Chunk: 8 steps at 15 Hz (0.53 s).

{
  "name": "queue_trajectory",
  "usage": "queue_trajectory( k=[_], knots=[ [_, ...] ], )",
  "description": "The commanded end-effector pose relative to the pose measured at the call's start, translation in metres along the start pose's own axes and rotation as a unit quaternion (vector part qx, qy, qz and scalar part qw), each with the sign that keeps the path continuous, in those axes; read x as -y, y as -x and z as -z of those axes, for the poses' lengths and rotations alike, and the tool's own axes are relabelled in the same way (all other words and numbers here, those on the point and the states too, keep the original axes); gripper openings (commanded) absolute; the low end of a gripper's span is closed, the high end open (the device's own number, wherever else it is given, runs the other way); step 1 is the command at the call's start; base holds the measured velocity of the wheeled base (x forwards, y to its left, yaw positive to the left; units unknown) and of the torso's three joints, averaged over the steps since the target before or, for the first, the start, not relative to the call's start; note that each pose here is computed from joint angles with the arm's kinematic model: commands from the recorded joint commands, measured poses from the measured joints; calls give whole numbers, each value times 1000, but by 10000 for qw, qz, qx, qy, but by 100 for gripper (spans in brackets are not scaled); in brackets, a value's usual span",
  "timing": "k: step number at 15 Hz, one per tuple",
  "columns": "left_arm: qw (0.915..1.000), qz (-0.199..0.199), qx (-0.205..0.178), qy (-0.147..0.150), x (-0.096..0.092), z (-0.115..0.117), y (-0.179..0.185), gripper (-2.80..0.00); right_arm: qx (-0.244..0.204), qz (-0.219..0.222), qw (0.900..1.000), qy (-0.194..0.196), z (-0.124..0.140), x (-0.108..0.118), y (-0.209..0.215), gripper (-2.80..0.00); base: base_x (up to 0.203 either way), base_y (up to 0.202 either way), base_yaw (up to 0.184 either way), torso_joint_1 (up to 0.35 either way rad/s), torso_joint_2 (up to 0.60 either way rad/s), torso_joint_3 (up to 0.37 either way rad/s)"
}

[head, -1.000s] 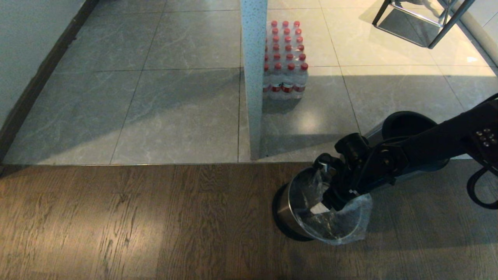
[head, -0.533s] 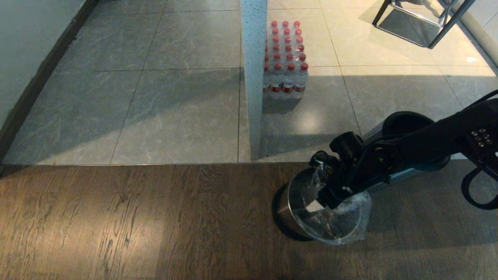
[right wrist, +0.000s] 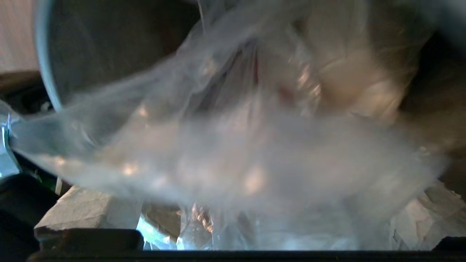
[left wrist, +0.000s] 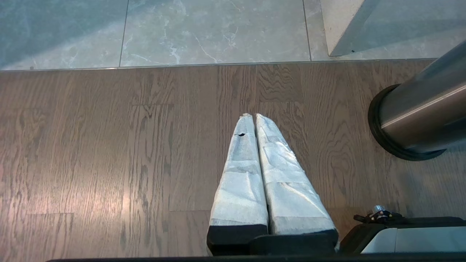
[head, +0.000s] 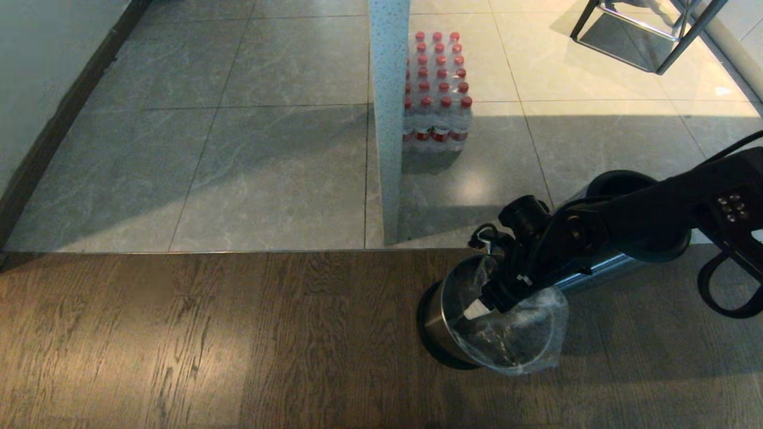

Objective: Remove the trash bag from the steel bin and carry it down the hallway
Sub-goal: Pick up the trash bag

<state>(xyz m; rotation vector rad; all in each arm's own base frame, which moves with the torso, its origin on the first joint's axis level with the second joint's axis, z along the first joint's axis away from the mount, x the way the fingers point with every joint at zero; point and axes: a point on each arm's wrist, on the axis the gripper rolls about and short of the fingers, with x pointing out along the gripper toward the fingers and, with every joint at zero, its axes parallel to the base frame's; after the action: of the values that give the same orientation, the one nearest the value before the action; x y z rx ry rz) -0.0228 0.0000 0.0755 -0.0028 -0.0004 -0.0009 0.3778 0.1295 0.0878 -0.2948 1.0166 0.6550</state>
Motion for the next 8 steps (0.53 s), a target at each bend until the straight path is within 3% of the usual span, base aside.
queue_trajectory(
  k=[1,4,8],
  knots=[
    [10000,-4,-2,2,0,0,0,-280,43,12,10000,-22,-4,1,4,0,0,0,0,0,0,0],
    [10000,-4,-2,2,0,0,0,-280,-103,-41,9995,-283,-3,0,5,0,0,0,0,0,0,0],
    [10000,3,-2,2,0,0,0,-280,-87,-18,9995,-299,-4,1,8,0,0,0,0,0,0,0]
  ],
)
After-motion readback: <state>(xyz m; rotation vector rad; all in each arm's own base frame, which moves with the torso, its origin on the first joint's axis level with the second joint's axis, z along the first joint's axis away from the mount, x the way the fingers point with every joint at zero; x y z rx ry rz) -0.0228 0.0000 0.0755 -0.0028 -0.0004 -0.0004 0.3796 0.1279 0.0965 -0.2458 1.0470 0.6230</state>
